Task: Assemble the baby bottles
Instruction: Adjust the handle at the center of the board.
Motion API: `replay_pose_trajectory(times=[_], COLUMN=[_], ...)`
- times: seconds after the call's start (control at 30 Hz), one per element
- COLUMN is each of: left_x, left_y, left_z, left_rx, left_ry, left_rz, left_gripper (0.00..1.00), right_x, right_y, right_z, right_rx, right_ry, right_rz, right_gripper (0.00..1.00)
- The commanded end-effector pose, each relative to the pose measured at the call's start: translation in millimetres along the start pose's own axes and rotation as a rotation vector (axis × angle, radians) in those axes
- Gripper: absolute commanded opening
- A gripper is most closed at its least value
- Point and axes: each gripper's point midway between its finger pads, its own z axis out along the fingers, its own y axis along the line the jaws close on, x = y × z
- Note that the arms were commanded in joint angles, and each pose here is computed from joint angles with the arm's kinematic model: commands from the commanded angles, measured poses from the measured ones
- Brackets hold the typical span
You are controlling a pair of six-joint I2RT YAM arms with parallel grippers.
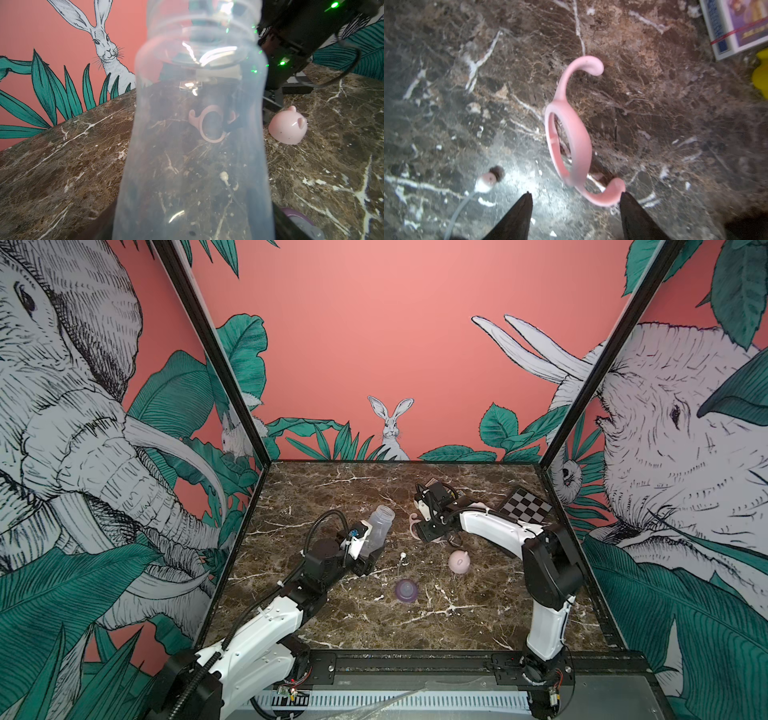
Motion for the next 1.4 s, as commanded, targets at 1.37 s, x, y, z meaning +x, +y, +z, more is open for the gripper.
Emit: replay_pose_trajectory(times=[1.37], left_x=[-13], left_y=[3], left_z=[-7], left_rx=[-0.018], left_ry=[-0.039], left_rz=[0.020], left_gripper=[0.69], right_x=[-23], right_y=[-2], right_z=[30], right_rx=[-0.041], right_ry=[-0.020], right_rz=[-0.429], right_gripper=[0.71])
